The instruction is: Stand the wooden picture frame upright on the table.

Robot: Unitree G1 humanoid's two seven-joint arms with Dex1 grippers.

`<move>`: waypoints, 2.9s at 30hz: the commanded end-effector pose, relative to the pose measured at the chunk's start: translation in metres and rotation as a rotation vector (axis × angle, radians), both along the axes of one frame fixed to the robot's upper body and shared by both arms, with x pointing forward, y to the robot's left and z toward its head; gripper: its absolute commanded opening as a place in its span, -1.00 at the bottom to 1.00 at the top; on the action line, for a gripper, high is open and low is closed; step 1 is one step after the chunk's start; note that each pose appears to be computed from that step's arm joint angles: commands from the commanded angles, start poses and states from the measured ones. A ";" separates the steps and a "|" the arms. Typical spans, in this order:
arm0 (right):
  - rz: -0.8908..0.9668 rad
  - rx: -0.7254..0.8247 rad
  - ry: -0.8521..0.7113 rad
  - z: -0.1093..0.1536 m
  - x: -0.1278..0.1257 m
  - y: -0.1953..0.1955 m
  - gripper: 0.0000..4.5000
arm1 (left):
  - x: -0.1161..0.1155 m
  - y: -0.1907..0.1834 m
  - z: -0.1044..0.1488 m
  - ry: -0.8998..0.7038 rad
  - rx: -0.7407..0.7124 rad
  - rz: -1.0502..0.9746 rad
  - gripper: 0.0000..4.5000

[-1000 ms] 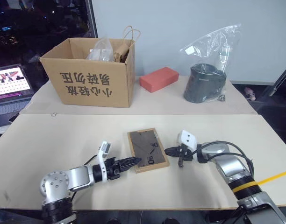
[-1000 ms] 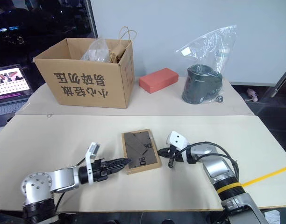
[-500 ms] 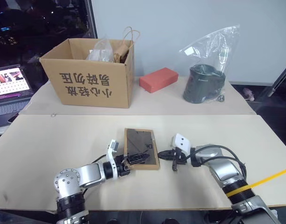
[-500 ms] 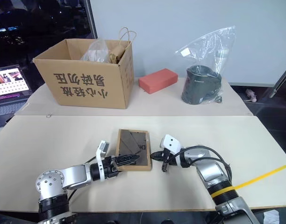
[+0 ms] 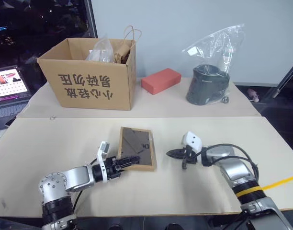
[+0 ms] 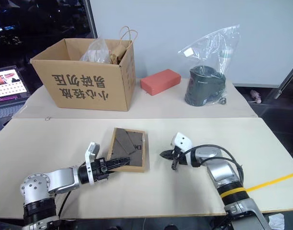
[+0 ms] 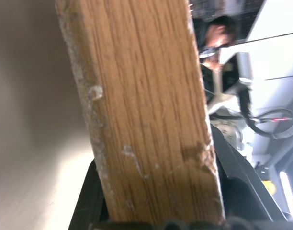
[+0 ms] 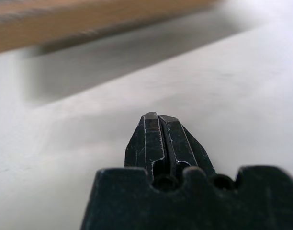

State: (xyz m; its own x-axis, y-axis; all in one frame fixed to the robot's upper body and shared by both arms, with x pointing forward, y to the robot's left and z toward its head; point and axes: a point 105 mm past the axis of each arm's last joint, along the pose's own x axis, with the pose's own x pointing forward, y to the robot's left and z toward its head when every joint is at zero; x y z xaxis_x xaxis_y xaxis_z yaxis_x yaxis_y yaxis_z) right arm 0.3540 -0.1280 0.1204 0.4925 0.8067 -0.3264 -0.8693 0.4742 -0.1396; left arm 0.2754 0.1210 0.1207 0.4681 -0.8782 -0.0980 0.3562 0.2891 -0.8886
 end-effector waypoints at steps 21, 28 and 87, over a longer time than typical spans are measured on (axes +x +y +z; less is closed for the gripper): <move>0.173 0.607 0.408 0.128 -0.053 -0.001 0.99 | -0.022 -0.005 0.059 -0.326 -0.074 -0.177 -0.44; 0.248 0.434 0.265 0.152 -0.062 0.012 0.99 | -0.020 -0.007 0.048 -0.302 -0.048 -0.164 -0.44; 0.076 0.381 0.358 0.098 -0.023 0.027 0.99 | -0.012 -0.017 0.047 -0.312 -0.083 -0.149 -0.44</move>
